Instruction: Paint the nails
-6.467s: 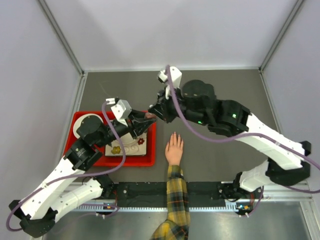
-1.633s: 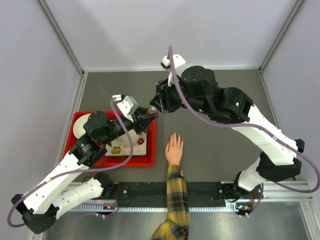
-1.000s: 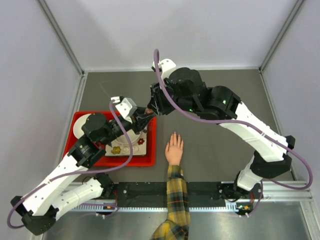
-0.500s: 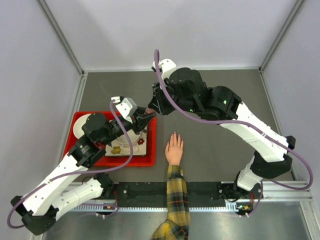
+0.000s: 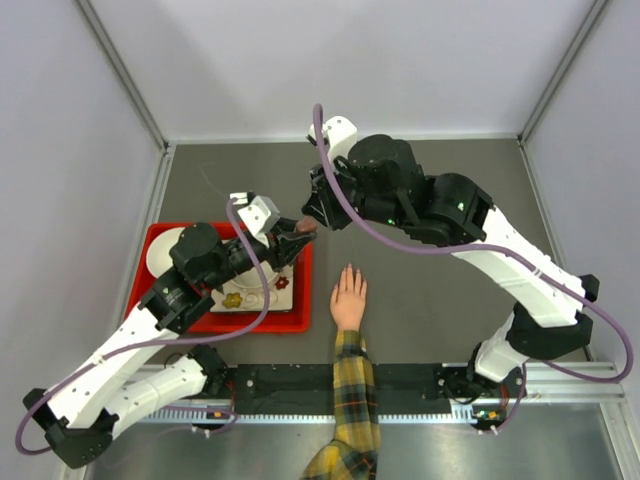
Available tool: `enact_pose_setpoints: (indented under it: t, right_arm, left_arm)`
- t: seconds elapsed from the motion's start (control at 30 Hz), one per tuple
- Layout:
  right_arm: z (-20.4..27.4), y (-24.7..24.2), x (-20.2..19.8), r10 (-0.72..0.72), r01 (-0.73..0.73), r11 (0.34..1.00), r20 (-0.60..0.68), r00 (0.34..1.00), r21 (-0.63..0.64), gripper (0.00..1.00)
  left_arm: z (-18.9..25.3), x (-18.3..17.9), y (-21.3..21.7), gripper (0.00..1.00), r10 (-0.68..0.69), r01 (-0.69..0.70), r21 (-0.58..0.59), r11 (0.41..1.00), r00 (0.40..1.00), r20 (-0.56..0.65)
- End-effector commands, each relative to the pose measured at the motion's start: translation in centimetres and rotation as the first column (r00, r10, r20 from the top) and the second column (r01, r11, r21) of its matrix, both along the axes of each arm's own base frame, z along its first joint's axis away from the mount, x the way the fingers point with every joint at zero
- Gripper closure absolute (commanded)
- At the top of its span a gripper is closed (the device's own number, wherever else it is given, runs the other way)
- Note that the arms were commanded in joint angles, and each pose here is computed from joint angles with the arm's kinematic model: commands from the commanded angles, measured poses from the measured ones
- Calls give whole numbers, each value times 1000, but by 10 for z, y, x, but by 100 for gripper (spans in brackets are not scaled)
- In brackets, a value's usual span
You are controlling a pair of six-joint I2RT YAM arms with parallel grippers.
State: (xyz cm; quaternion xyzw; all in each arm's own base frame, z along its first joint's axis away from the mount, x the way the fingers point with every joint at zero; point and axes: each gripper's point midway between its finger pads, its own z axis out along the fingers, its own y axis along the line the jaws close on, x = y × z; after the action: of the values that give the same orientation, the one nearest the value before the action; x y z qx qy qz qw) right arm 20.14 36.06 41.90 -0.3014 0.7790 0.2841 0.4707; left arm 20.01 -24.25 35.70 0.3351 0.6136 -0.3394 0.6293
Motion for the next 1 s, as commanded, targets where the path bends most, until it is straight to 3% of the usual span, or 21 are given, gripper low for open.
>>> enact_pose_setpoints:
  t: [0.0, 0.97]
  right_arm:
    - [29, -10, -4, 19, -23, 998, 72, 997, 63, 100]
    - [45, -14, -16, 46, -53, 989, 59, 997, 135, 100]
  left_arm:
    - [19, -13, 0, 100, -40, 42, -61, 997, 999, 29]
    - [13, -7, 11, 100, 24, -23, -56, 998, 999, 24]
